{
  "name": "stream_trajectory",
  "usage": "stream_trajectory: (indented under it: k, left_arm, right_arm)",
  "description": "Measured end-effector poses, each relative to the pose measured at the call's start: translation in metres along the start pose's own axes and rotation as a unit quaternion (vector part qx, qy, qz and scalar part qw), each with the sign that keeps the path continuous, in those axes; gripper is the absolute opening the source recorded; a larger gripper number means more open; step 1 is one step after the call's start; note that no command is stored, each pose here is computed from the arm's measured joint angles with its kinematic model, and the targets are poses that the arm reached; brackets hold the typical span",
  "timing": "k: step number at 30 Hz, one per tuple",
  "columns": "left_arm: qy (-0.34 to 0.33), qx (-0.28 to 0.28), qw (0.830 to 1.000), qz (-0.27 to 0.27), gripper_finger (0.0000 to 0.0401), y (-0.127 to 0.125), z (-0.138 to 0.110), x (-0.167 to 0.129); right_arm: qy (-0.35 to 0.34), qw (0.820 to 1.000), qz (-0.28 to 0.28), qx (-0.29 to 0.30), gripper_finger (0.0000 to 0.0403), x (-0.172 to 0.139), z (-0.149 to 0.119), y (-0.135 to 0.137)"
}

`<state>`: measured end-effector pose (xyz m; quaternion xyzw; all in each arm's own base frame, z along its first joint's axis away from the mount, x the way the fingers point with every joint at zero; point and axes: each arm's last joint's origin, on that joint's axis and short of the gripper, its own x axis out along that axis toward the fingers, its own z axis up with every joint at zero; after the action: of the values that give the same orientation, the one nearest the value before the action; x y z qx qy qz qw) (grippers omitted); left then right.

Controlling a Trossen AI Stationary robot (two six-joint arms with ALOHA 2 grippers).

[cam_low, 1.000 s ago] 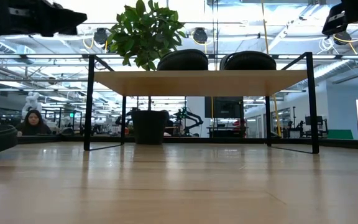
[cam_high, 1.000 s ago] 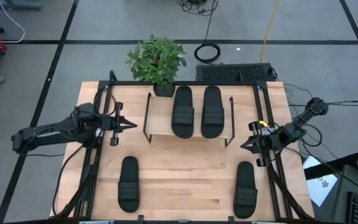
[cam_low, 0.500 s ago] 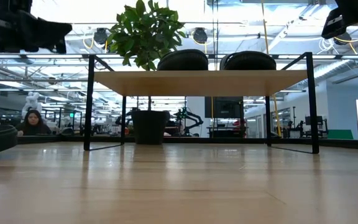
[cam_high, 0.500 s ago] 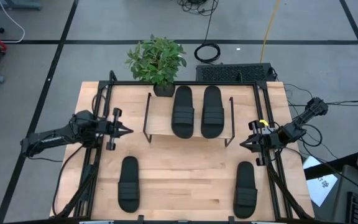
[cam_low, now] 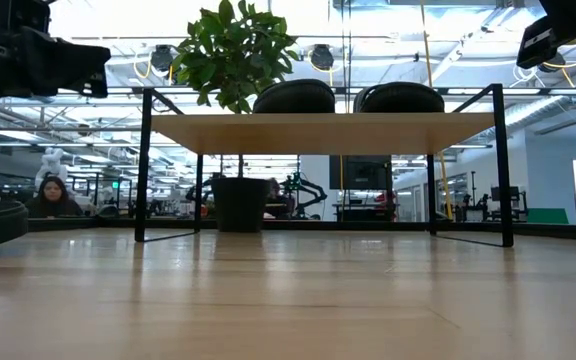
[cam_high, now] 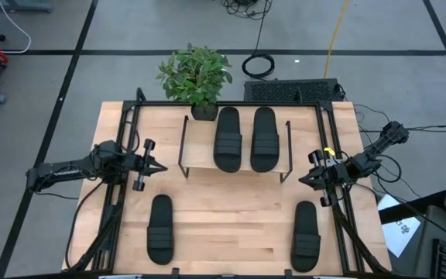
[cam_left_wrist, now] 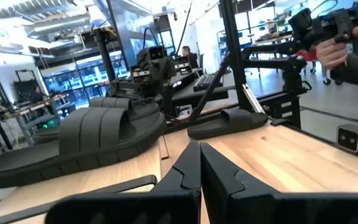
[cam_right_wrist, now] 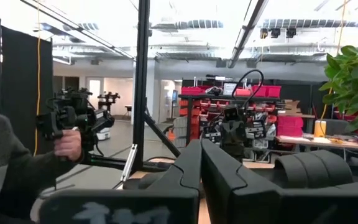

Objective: Pick and place slides into the shelf
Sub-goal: Put the right black slide under the shelf

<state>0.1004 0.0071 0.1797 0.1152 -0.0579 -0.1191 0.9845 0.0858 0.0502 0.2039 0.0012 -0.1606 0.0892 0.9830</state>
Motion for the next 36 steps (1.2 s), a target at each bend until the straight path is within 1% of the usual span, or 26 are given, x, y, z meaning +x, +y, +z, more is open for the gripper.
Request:
stream_trajectory:
  k: [4, 7, 12, 17, 19, 22, 25, 28, 31, 36]
  left_arm:
    - [0.002, 0.007, 1.000, 0.000, 0.0002, 0.000, 0.000, 0.000]
    - [0.013, 0.000, 1.000, -0.003, 0.0001, -0.001, -0.003, 0.000]
    - [0.017, -0.012, 1.000, -0.003, 0.0006, -0.001, -0.003, 0.000]
    - [0.008, 0.009, 1.000, -0.001, 0.0017, 0.000, -0.001, 0.000]
    - [0.003, 0.015, 1.000, 0.007, 0.0020, 0.000, 0.000, 0.000]
    - [-0.015, 0.029, 0.999, 0.031, 0.0020, 0.002, 0.004, 0.000]
    - [-0.035, 0.039, 0.997, 0.060, 0.0013, 0.005, 0.009, -0.001]
    - [-0.037, 0.040, 0.995, 0.085, 0.0004, 0.006, 0.010, -0.001]
    - [-0.025, 0.036, 0.994, 0.097, 0.0003, 0.007, 0.009, -0.001]
    - [-0.018, 0.033, 0.994, 0.099, 0.0018, 0.007, 0.007, -0.001]
  right_arm:
    - [0.011, 1.000, 0.002, 0.002, 0.0000, 0.000, -0.002, 0.001]
    - [0.035, 0.999, 0.006, -0.007, 0.0000, 0.001, -0.007, 0.002]
    - [0.060, 0.998, 0.009, -0.007, 0.0000, 0.003, -0.013, 0.004]
    - [0.065, 0.998, 0.010, -0.012, 0.0000, 0.005, -0.015, 0.005]
    - [0.061, 0.998, 0.010, -0.015, 0.0000, 0.005, -0.014, 0.005]
    - [0.057, 0.998, 0.010, -0.034, 0.0000, 0.005, -0.013, 0.005]
    - [0.047, 0.998, 0.009, -0.046, 0.0000, 0.005, -0.011, 0.004]
    - [0.036, 0.998, 0.007, -0.047, 0.0000, 0.005, -0.009, 0.004]
    - [0.029, 0.999, 0.005, -0.037, 0.0000, 0.005, -0.007, 0.004]
    - [0.029, 0.999, 0.005, -0.030, 0.0000, 0.005, -0.007, 0.004]
